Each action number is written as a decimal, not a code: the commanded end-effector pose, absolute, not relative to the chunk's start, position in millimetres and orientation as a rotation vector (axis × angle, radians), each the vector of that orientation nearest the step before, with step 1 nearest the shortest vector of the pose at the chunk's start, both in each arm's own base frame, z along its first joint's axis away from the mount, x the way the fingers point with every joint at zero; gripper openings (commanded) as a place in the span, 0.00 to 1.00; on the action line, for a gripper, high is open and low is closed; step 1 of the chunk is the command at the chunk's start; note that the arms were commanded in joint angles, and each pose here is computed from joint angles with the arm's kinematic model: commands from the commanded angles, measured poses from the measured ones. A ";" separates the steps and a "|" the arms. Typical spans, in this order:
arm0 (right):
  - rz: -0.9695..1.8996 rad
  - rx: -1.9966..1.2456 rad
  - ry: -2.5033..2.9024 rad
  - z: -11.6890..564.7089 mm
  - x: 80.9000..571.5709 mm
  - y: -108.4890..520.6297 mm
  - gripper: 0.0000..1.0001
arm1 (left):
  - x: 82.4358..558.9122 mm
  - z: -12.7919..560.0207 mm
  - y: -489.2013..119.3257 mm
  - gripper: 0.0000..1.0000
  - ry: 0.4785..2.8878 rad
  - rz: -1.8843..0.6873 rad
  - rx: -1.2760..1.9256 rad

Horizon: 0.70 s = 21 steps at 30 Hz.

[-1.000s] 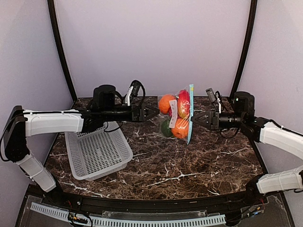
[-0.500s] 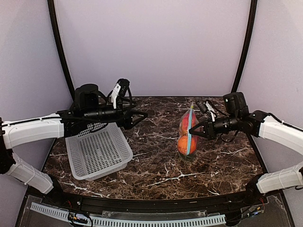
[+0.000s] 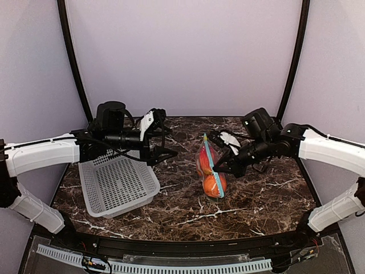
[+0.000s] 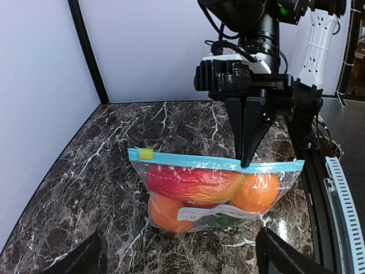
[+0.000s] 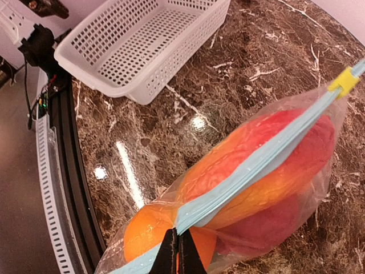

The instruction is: Open the zip-top bag and remove the fake food

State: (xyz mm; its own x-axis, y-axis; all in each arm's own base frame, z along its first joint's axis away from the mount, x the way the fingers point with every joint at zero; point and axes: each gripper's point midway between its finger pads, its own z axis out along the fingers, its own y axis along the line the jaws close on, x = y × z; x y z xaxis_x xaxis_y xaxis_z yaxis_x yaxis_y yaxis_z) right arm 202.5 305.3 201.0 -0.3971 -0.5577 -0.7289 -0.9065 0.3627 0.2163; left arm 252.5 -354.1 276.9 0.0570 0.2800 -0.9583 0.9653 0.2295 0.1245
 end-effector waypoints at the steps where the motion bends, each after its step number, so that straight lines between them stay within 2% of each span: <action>1: 0.631 -1.352 2.080 194.7 205.9 305.9 0.00 | 235.2 269.2 -359.7 0.87 1.321 -0.817 1.447; 4: 0.580 -1.407 2.063 193.6 199.1 310.9 0.00 | 231.2 258.5 -359.2 0.81 1.283 -0.801 1.500; 12: 0.397 -1.555 2.018 181.2 184.5 322.3 0.00 | 230.0 238.8 -363.8 0.76 1.204 -0.766 1.600; 21: 0.220 -1.607 1.955 181.4 181.9 323.5 0.00 | 231.6 206.5 -362.2 0.66 1.226 -0.730 1.668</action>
State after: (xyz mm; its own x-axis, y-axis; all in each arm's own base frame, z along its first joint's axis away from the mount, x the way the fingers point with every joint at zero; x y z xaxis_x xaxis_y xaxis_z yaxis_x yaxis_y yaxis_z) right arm 175.3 322.8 173.3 -0.1447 -0.8155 -0.5603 -0.9562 0.2608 -0.1326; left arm 235.8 -366.7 217.2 0.3033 0.3868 -0.8709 0.9506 -0.0597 0.3046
